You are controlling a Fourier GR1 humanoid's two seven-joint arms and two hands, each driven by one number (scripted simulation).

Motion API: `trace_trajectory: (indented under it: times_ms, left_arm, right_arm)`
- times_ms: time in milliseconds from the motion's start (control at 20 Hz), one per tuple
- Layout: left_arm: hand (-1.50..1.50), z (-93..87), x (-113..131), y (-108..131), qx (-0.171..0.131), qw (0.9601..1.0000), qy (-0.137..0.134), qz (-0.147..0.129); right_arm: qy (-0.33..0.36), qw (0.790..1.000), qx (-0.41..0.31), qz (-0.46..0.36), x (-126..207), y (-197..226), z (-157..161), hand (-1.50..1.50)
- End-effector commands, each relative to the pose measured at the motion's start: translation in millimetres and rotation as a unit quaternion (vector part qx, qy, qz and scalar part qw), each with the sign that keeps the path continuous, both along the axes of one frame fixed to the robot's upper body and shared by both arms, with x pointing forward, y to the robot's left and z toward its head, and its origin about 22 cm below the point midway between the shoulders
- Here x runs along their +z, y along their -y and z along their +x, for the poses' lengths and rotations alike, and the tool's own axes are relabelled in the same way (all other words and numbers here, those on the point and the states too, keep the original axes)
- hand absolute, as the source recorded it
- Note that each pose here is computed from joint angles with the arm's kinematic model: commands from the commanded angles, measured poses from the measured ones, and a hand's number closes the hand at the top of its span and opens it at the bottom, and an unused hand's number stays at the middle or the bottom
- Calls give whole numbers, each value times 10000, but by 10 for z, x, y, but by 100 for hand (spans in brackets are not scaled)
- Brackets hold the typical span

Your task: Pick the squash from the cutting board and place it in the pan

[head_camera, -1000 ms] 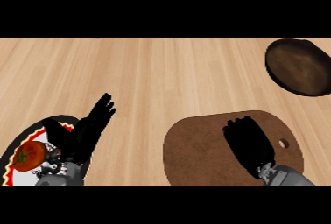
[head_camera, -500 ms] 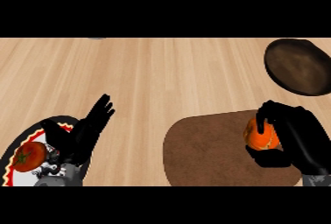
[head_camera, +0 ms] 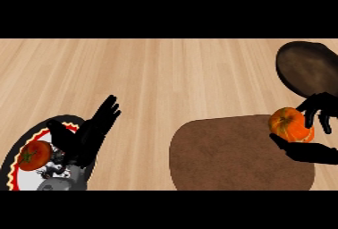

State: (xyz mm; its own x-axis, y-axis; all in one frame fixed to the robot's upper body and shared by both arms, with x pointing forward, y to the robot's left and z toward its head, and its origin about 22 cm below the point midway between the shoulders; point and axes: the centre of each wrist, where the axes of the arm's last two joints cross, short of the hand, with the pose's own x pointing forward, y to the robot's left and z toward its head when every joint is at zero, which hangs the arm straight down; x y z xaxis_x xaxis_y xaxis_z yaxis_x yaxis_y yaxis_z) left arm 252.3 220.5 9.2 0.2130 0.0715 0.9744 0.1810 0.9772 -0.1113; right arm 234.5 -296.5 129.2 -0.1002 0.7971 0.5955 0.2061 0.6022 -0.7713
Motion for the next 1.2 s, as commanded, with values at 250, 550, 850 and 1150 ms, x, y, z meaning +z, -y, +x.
trace_trajectory:
  times_ms: [250, 550, 850, 1150]
  left_arm:
    - [0, -36, -95, 120, -94, 9999, 33, -20]
    - [0, 44, -33, 55, -246, 9997, 67, -53]
    - [0, -6, 88, 161, -220, 9997, 64, 42]
    - [0, 119, 111, 198, -330, 9993, 192, -19]
  right_arm:
    - [220, 9982, -545, -66, -239, 702, 611, 150]
    - [625, 9938, -874, -290, -526, 989, 980, 150]
    - [1080, 9788, -1708, -337, -610, 1292, 1198, 150]
    - [1344, 9724, -1906, -44, -596, 1564, 1243, 150]
